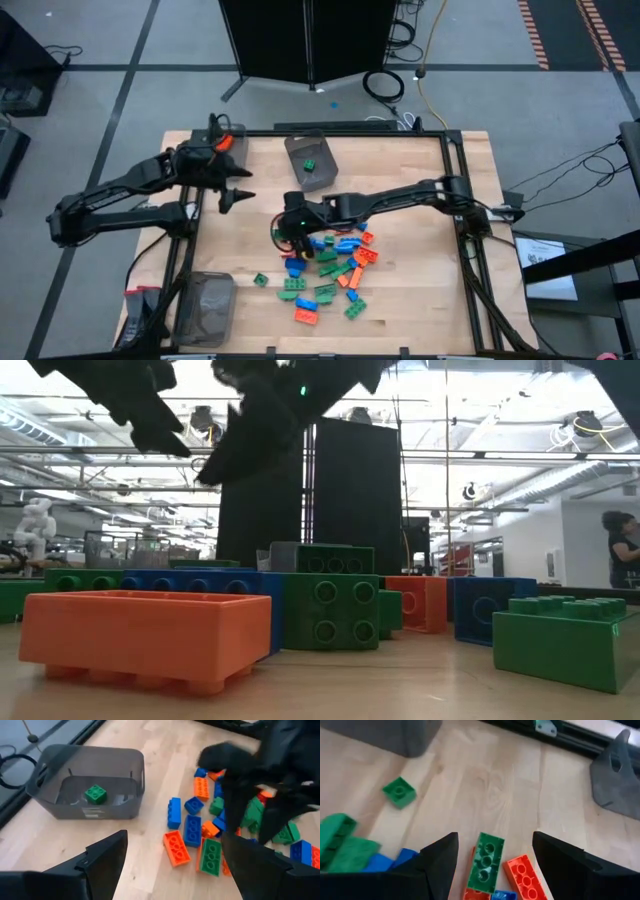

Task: Sort blocks
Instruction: Put the green game piece into the top right black transparent bin

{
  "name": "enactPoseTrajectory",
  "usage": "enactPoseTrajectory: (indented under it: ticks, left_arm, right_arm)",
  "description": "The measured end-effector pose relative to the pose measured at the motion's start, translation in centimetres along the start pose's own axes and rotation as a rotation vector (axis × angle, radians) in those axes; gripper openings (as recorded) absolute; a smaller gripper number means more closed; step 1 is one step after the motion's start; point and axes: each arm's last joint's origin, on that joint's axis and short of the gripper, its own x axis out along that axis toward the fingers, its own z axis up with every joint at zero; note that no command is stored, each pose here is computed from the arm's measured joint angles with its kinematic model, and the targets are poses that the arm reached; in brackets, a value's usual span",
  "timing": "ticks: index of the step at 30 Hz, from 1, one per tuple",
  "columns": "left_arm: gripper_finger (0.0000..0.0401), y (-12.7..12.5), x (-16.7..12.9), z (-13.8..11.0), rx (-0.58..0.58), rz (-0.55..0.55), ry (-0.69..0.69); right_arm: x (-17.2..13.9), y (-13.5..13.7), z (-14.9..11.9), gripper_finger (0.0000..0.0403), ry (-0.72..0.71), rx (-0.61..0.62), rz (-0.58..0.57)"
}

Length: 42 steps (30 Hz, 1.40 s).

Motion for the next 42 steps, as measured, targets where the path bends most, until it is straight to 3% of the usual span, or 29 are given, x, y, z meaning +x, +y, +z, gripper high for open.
enactPoseTrajectory:
  ticks: [7, 12, 20, 37, 42]
  left_arm:
    - [0.0322, -0.6, -0.9, -0.1, 0.01, -0.005, -0.043]
    - [0.0322, -0.6, -1.0, -0.1, 0.011, -0.005, -0.044]
    - [0.0322, -0.6, -1.0, -0.1, 0.011, -0.005, -0.041]
    - [0.0322, -0.6, -1.0, -0.6, 0.021, -0.006, 0.006]
    - [0.0322, -0.6, -0.9, -0.6, 0.021, -0.006, 0.006]
  right_arm:
    - [2.8, -1.7, -2.3, 0.0251, 0.063, 0.1, -0.017]
    - [3.1, -2.1, -2.6, 0.0251, 0.054, 0.164, 0.042]
    - [3.5, -1.9, -2.5, 0.0251, 0.024, 0.188, 0.041]
    - [5.6, -1.4, -4.4, 0.025, 0.093, 0.246, 0.05]
    - [5.6, -1.4, -4.4, 0.0212, 0.099, 0.246, 0.05]
